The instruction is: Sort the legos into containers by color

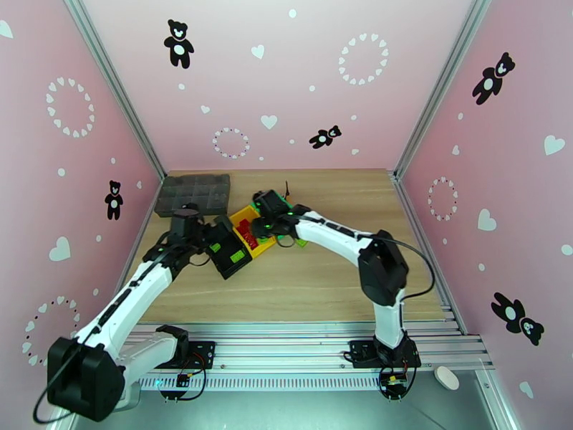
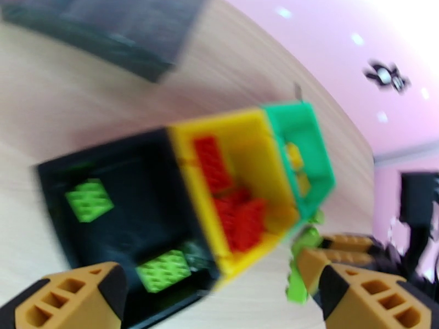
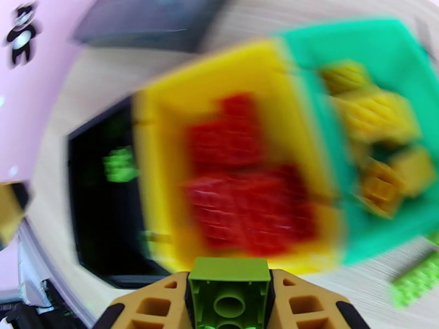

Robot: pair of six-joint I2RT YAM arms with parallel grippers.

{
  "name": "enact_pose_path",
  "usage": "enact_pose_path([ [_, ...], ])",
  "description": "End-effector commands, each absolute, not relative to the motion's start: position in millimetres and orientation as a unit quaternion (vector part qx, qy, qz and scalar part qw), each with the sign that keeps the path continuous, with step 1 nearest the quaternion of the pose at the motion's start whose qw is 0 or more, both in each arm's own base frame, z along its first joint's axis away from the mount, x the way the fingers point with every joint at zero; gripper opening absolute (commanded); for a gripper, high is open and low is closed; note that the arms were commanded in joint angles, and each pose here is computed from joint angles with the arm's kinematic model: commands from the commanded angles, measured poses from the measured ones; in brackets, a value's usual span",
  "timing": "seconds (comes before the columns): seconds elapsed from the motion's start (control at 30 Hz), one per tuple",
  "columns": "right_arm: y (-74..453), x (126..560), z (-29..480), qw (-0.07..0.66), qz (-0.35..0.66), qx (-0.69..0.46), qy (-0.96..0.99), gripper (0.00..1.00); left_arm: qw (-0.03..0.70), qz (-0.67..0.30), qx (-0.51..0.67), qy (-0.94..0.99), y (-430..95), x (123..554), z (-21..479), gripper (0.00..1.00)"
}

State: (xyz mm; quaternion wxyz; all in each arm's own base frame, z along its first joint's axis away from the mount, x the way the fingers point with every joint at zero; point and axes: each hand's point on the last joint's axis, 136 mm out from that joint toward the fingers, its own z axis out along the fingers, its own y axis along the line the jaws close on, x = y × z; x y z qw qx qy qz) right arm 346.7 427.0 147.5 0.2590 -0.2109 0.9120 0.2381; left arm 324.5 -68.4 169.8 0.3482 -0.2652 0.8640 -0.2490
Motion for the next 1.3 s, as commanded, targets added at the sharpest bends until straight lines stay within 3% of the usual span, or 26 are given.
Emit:
enact_pose_path([
  [0.0,453,342,142,0.239,0.244,-0.227,0.912,0.27,0.333,-0.274,-0.284,0.856,-53,314,162,0.98],
  [0.27,498,345,132,0.224,0.259,-0.246,0.907,0.35,0.333,-0.299,-0.328,0.832,-21,306,158,0.98],
  [0.5,501,345,142,0.228,0.267,-0.249,0.903,0.52,0.332,-0.308,-0.324,0.83,-23,304,159,0.98],
  [0.67,488,344,163,0.251,0.258,-0.25,0.899,0.54,0.338,-0.307,-0.31,0.834,-31,303,167,0.98],
  [0.87,437,348,194,0.302,0.216,-0.23,0.9,0.54,0.338,-0.285,-0.252,0.861,-70,303,175,0.98],
  [1.03,364,356,205,0.33,0.178,-0.177,0.91,0.54,0.333,-0.275,-0.202,0.879,-113,307,177,0.98],
  [1.27,257,369,169,0.321,0.108,-0.076,0.938,0.6,0.329,-0.274,-0.133,0.894,-177,315,183,0.98],
])
